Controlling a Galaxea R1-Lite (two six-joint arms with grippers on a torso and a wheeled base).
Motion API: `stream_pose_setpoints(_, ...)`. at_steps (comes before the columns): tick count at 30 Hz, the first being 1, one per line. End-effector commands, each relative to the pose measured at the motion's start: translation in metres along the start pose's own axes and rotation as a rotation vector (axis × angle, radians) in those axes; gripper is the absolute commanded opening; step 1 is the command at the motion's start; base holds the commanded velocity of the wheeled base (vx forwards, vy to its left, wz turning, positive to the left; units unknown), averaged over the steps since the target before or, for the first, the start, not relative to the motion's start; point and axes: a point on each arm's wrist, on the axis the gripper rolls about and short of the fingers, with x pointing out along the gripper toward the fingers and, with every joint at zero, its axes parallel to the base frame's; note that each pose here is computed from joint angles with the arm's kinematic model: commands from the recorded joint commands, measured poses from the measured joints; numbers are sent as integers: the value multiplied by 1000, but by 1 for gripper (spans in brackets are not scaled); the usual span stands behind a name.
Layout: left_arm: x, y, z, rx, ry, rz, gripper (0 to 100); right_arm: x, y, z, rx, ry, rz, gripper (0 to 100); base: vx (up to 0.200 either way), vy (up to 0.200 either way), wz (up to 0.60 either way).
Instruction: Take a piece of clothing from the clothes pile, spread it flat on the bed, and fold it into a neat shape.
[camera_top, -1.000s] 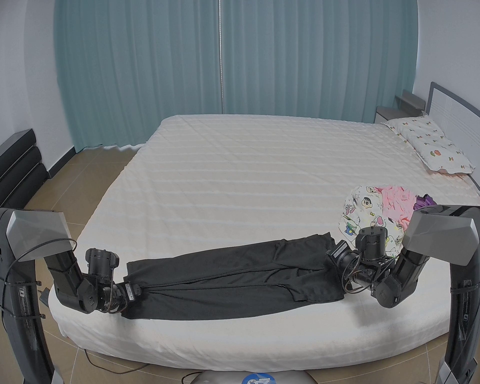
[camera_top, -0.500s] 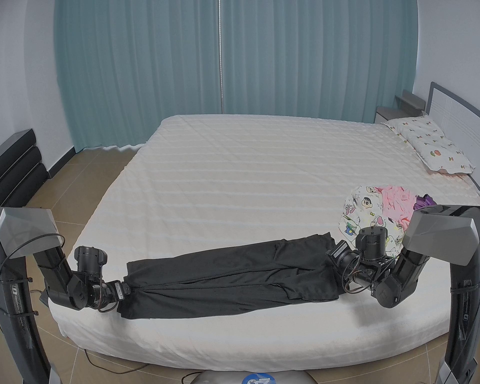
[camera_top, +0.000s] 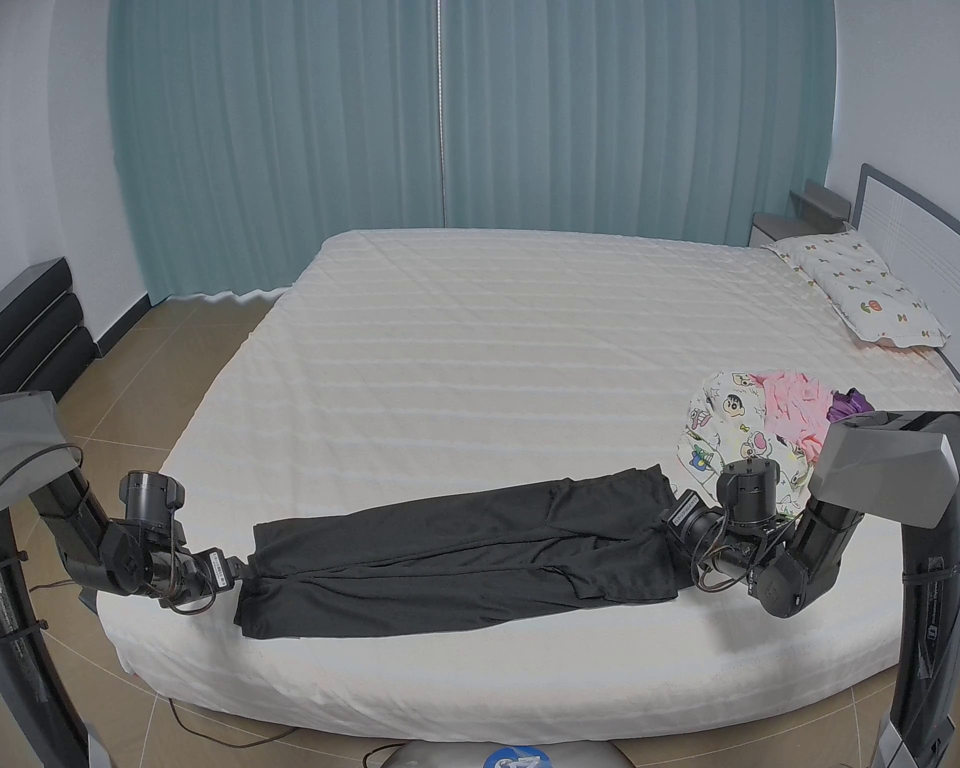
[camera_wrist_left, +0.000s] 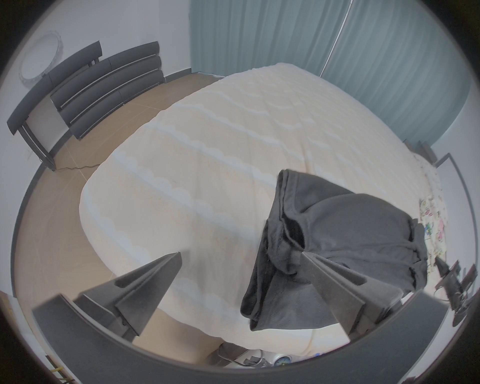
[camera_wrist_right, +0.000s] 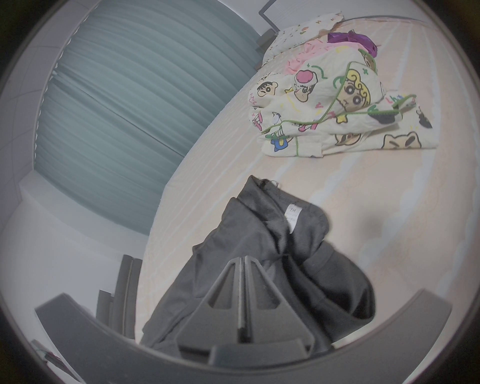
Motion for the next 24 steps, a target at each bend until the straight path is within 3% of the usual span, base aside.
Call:
stream_pose_setpoints(1, -9, 4, 12, -30, -12, -51, 100, -1, -18, 5, -59, 22, -39, 0, 0, 0, 0)
stream_pose_setpoints(10, -8, 7, 16, -93, 80, -168, 100, 7, -40, 7, -124, 135, 6, 0, 0, 0, 0)
stream_pose_setpoints(14, -7, 7, 16, -95, 81, -171, 100, 13, -45, 3, -172, 153, 16, 0, 0, 0, 0)
stream_pose_setpoints(24, -6, 7, 15, -99, 86, -170, 100, 12, -47, 9, -180, 158, 100, 0, 0, 0, 0)
